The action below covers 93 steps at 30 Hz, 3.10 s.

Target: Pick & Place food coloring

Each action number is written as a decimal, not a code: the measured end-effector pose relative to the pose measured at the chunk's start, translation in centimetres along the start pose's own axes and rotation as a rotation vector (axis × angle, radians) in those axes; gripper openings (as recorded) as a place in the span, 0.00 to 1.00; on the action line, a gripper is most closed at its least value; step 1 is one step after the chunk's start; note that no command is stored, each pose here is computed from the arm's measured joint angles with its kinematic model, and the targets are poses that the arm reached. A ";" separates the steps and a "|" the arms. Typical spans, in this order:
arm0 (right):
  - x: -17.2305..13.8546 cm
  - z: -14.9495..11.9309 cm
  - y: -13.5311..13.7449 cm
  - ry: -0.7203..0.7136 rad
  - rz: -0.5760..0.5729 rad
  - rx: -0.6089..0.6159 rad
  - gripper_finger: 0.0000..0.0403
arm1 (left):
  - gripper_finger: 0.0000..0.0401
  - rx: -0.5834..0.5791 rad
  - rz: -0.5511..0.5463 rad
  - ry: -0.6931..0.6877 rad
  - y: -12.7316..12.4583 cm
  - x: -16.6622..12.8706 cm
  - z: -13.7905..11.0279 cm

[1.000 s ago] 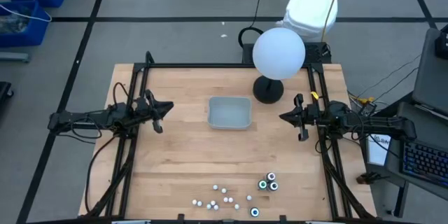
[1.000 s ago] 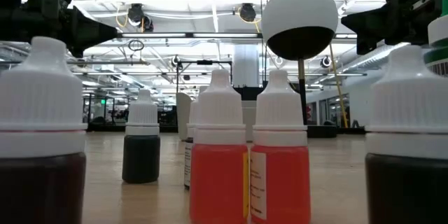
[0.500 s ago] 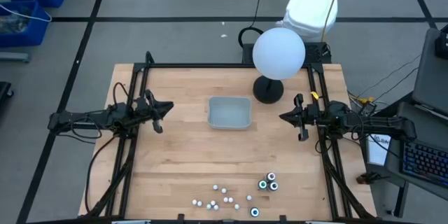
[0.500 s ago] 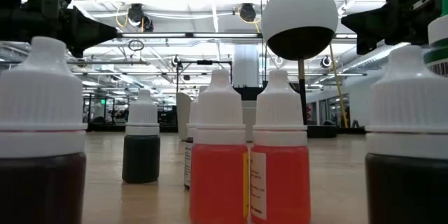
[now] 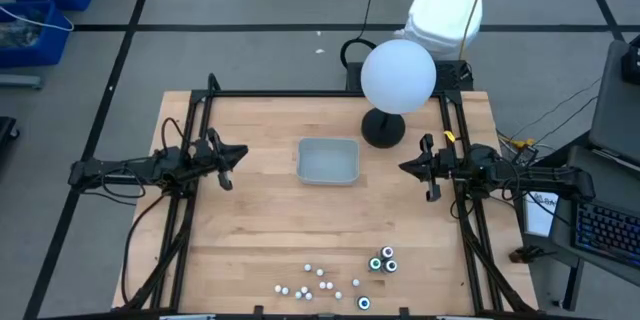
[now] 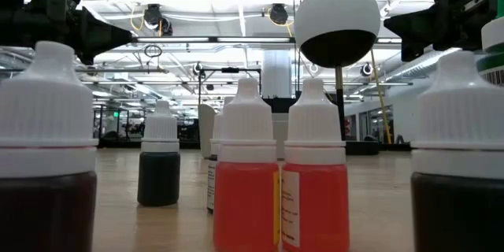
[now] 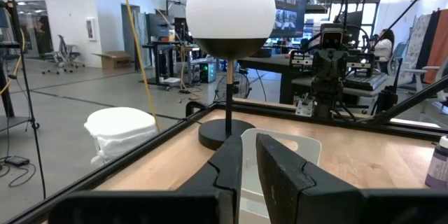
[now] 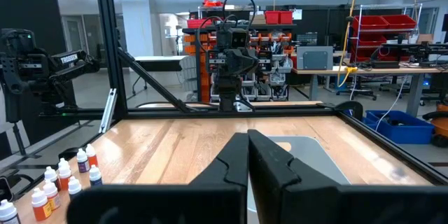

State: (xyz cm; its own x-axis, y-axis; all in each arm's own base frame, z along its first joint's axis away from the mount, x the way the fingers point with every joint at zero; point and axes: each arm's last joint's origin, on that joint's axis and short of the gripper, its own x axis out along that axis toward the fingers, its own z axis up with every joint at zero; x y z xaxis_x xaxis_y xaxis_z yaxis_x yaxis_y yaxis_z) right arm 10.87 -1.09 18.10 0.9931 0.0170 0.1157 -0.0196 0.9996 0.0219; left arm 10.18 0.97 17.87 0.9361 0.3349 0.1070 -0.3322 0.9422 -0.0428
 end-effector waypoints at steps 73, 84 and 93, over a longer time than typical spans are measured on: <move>0.0 0.0 0.0 -0.002 0.000 0.000 0.00 | 0.13 -0.020 -0.001 -0.001 0.0 0.0 0.0; 0.0 0.0 0.0 -0.002 -0.001 0.000 0.00 | 0.13 -0.010 0.001 -0.001 0.0 0.0 0.0; 0.0 0.2 0.0 -0.023 -0.004 -0.030 0.00 | 0.13 0.065 0.055 0.037 0.2 0.0 -0.4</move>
State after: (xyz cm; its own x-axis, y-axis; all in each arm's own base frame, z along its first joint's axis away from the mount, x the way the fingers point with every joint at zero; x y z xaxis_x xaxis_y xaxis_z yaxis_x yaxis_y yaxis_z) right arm 10.85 -1.10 18.33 0.9902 0.0125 0.1389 -0.0116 0.9999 -0.0075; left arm 10.15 1.11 17.50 0.9196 0.3866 0.0693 -0.3886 0.9212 0.0173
